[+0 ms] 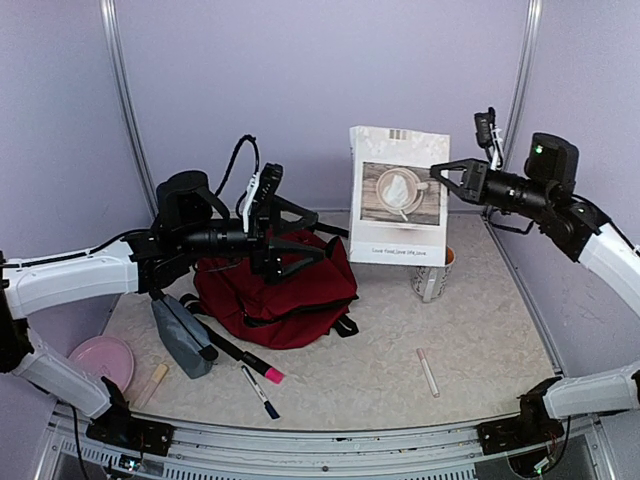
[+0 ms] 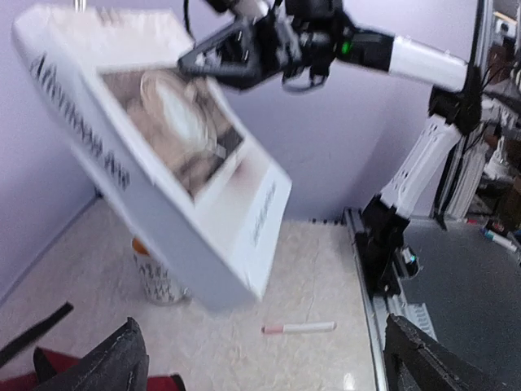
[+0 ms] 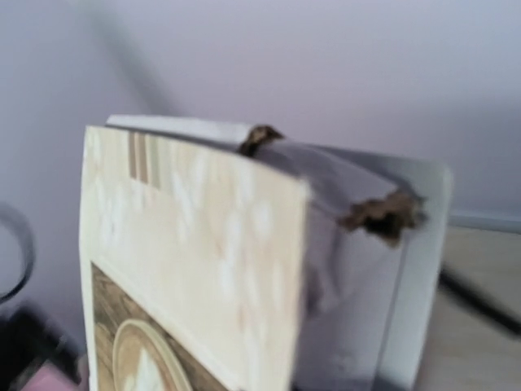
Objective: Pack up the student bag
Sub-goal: Pass from the right arm to the left
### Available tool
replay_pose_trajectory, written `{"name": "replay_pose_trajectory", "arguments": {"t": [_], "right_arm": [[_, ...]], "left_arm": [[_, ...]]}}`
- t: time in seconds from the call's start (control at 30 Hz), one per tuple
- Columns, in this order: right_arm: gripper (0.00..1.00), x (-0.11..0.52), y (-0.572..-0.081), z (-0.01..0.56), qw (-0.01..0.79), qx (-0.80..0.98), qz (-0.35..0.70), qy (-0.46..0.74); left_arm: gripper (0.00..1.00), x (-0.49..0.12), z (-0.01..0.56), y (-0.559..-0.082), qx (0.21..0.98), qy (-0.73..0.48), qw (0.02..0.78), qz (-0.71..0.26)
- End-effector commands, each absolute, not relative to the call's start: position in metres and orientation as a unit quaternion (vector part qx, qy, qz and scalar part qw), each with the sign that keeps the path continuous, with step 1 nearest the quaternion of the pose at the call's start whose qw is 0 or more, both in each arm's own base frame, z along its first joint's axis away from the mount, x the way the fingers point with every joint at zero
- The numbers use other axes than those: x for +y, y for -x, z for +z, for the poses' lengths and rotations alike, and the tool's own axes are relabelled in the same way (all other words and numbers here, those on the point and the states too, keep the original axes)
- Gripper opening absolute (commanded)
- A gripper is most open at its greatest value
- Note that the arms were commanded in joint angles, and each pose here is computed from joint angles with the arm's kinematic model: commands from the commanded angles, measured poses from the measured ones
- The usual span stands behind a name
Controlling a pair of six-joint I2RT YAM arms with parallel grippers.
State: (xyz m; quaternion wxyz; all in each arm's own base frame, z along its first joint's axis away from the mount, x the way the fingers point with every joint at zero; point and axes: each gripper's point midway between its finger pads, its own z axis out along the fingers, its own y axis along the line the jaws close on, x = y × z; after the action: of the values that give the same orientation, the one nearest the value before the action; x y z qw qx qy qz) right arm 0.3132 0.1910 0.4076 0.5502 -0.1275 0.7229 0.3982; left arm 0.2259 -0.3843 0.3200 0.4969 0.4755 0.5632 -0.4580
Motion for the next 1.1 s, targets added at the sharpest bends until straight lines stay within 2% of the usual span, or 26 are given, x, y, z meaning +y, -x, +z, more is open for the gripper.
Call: {"name": "replay_pose_trajectory", "arguments": {"t": [0.0,0.1,0.27,0.37,0.43,0.57,0.67,0.8,1.07], "right_arm": [[0.00,0.271,-0.289,0.438,0.545,0.634,0.500,0.228],[0.00,0.312,-0.281,0.435,0.523,0.616,0.526,0.267],[0.00,0.341,-0.274,0.434,0.511,0.597,0.546,0.291],[0.00,0.346,-0.272,0.432,0.507,0.592,0.552,0.295],[0.00,0.346,-0.272,0.427,0.504,0.597,0.551,0.294],[0.00,0.341,-0.270,0.426,0.511,0.598,0.545,0.289],[0.00,0.336,-0.267,0.429,0.519,0.596,0.543,0.286],[0.00,0.336,-0.267,0.429,0.519,0.595,0.543,0.287],[0.00,0.331,-0.269,0.431,0.533,0.600,0.523,0.286]], "left_arm": [[0.99,-0.370,0.378,-0.234,0.518,-0.415,0.515,-0.542],[0.99,-0.367,0.371,-0.249,0.539,-0.390,0.519,-0.537],[0.98,-0.370,0.362,-0.254,0.553,-0.381,0.523,-0.525],[0.85,-0.367,0.356,-0.265,0.569,-0.365,0.538,-0.504],[0.83,-0.366,0.356,-0.264,0.564,-0.365,0.550,-0.495],[0.89,-0.350,0.353,-0.273,0.570,-0.339,0.574,-0.480],[0.89,-0.344,0.345,-0.282,0.581,-0.324,0.561,-0.493],[0.90,-0.365,0.332,-0.270,0.584,-0.351,0.537,-0.497],[0.94,-0.341,0.330,-0.286,0.593,-0.309,0.559,-0.490]]}}
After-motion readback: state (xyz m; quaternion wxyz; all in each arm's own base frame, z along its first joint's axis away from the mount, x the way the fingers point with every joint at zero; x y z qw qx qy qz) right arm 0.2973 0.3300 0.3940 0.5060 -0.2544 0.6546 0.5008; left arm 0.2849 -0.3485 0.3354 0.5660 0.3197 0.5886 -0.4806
